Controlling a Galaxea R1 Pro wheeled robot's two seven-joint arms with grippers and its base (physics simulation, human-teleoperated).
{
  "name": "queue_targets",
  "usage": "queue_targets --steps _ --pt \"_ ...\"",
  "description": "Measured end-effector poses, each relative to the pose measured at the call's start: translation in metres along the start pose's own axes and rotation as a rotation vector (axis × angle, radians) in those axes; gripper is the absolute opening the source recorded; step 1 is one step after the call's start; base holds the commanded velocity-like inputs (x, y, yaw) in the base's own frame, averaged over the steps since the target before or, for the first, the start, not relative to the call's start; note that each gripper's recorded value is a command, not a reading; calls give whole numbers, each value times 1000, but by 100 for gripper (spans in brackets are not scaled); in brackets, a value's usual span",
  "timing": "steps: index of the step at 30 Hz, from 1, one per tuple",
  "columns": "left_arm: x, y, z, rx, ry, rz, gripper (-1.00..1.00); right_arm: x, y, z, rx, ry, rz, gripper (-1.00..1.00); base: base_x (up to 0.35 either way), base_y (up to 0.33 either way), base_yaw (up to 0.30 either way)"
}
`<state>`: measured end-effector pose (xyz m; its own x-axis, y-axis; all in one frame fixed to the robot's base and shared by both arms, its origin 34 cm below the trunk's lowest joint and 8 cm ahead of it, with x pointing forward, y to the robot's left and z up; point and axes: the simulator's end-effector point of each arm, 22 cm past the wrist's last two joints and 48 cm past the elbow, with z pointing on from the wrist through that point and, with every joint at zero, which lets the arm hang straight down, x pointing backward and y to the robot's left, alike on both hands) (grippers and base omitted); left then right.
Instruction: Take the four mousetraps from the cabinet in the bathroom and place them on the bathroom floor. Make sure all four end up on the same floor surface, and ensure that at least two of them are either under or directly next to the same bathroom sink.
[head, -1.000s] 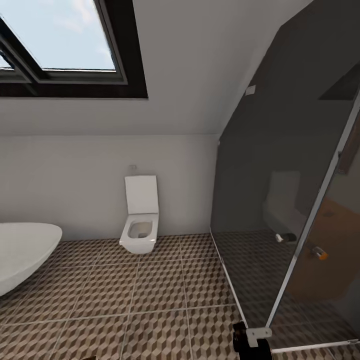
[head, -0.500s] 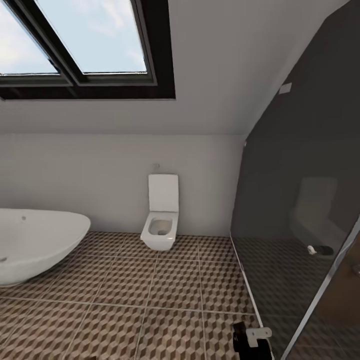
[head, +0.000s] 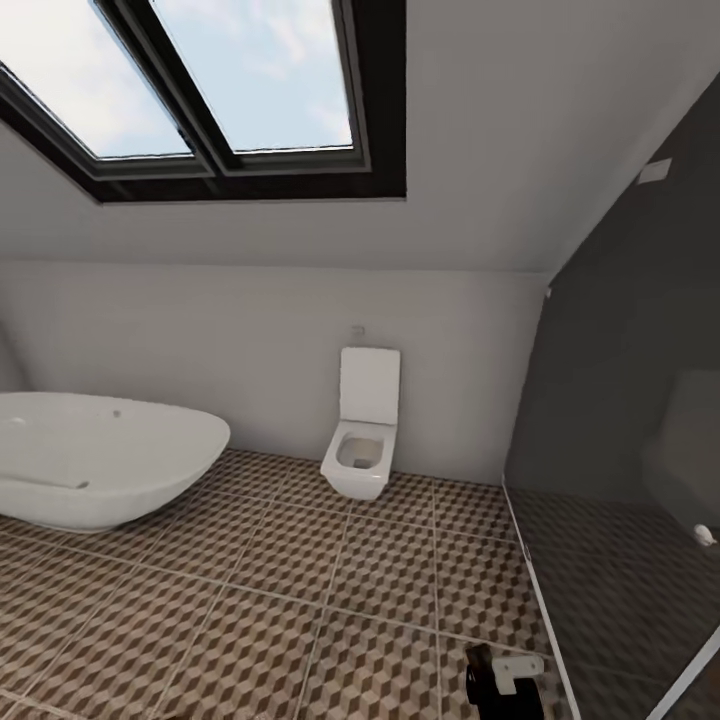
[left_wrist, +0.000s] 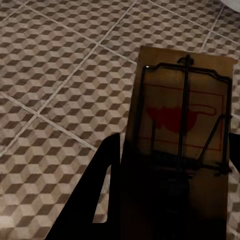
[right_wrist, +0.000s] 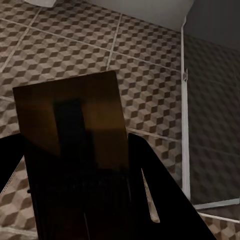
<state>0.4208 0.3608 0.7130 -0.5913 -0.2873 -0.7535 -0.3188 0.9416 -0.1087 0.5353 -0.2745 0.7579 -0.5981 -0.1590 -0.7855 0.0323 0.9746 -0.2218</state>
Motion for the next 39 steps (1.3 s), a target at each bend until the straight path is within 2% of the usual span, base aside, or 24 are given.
queue_targets --steps 39 --pt "0 -1 0 1 0 0 -100 0 0 0 0 0 0 -100 0 0 300"
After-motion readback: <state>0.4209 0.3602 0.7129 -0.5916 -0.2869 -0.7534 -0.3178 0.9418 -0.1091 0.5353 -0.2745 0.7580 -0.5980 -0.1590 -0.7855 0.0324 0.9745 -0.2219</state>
